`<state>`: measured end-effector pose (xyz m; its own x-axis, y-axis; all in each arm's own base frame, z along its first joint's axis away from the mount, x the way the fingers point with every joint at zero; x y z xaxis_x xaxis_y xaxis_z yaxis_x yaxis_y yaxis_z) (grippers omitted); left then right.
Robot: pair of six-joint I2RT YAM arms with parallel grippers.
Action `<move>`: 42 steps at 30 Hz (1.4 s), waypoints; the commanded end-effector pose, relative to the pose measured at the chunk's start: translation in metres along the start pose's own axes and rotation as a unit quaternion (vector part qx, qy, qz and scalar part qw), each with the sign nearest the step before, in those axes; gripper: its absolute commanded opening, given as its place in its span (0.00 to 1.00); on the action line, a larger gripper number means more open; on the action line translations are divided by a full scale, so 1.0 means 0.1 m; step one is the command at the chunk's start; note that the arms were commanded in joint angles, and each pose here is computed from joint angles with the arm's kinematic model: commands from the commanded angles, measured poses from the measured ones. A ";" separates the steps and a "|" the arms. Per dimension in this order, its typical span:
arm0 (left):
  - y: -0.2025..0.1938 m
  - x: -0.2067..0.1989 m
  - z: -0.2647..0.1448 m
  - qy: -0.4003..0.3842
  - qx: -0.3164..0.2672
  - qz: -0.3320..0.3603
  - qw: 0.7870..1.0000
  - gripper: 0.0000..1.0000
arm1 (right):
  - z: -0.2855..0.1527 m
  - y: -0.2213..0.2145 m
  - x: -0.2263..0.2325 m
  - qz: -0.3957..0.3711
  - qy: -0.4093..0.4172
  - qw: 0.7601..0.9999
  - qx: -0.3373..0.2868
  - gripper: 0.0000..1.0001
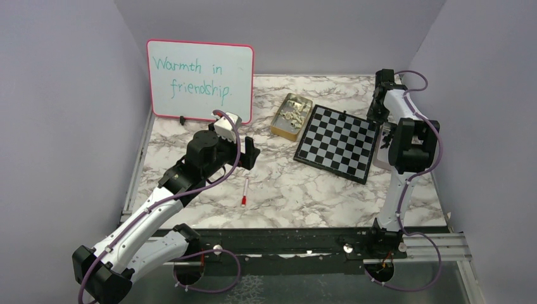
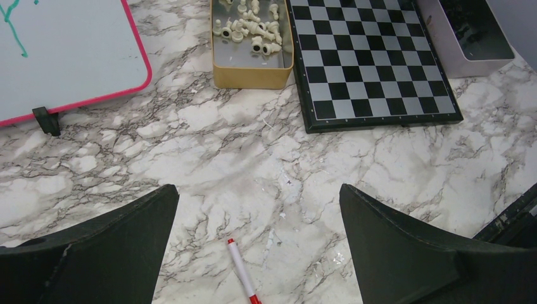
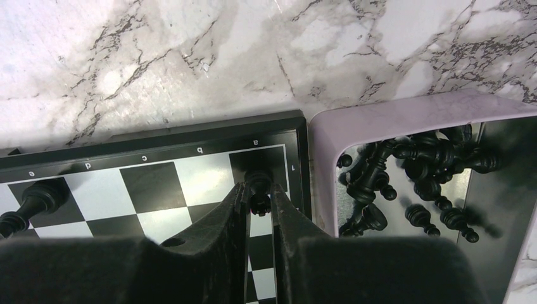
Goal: Set up the chess pieces on the board
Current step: Place the chess piece on the chessboard.
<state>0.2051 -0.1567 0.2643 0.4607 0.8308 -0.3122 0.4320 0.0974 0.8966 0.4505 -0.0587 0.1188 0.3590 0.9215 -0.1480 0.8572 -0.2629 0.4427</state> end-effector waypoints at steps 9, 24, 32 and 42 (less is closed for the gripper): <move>0.00 -0.01 -0.01 -0.006 -0.007 0.004 1.000 0.99 | 0.19 0.00 -0.01 -0.002 -0.019 1.000 0.009 0.21; 0.00 -0.01 -0.01 -0.004 -0.006 0.005 1.000 0.99 | -0.18 0.18 -0.03 0.010 0.010 0.999 -0.031 0.43; 0.00 -0.01 -0.01 -0.005 -0.007 0.005 1.000 0.99 | -0.63 0.20 -0.19 0.028 -0.005 0.997 -0.072 0.42; 0.01 -0.02 -0.01 -0.008 -0.006 0.005 1.000 0.99 | -0.86 0.05 -0.57 0.084 -0.048 0.988 -0.120 0.31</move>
<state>0.2051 -0.1566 0.2643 0.4606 0.8310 -0.3118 0.4317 0.0971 0.8968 0.4076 -0.0713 0.2061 0.4522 0.8831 -0.1248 0.7281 -0.2846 0.6236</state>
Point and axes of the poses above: each gripper's point midway between its finger pads, its own z axis out along the fingers, its own x axis along the line the jaws close on, y = z × x, the point moved 7 cm from there along -z, back along the fingers, and after that the axes turned 8 degrees about -z, right-handed, at the moved point
